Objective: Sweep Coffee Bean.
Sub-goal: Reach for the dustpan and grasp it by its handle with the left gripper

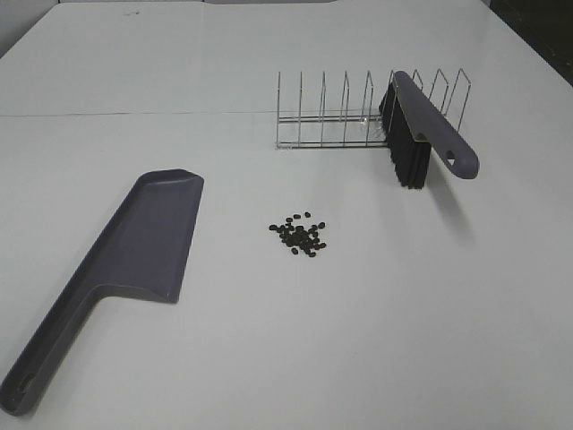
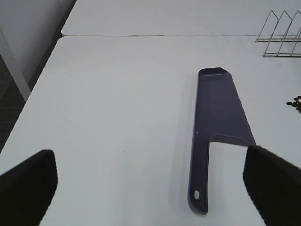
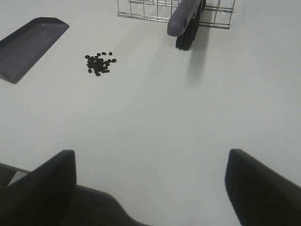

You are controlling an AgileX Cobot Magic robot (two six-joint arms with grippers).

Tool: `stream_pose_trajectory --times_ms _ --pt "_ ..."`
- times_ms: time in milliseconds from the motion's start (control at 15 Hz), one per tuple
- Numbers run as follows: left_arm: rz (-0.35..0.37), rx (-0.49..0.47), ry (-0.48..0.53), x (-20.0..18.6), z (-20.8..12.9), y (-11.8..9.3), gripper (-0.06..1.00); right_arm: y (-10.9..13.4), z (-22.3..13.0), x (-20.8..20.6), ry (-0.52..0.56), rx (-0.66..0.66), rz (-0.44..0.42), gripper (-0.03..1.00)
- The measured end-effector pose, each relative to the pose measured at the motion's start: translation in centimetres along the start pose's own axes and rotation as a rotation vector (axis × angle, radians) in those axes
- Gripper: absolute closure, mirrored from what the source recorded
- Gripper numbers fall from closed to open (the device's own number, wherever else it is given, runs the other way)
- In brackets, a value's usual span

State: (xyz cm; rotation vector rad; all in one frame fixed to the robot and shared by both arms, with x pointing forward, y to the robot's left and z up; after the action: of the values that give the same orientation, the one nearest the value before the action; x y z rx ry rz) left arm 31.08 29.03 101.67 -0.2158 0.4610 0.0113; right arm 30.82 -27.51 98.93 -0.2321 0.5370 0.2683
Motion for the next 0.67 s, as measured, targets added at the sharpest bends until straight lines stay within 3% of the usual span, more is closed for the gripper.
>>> stream_pose_trajectory --times_ms 667 --pt "0.0 -0.001 0.0 0.0 0.0 0.0 -0.05 0.0 0.0 0.0 0.0 0.0 0.0 0.24"
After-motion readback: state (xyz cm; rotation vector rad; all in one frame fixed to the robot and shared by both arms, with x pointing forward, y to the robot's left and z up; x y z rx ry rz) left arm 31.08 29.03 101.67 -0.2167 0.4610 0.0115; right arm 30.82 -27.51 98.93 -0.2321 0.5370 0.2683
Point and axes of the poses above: a point on each arm's last joint axis where the gripper is mounted, x pointing out along that axis toward the gripper, y along the wrist's bending axis when the last joint is at zero, z = x × y, the point moved 9 cm from there along x, pointing out along that axis toward the gripper, and after that the axes turned 10 degrees about -x, right-handed, at the moved point
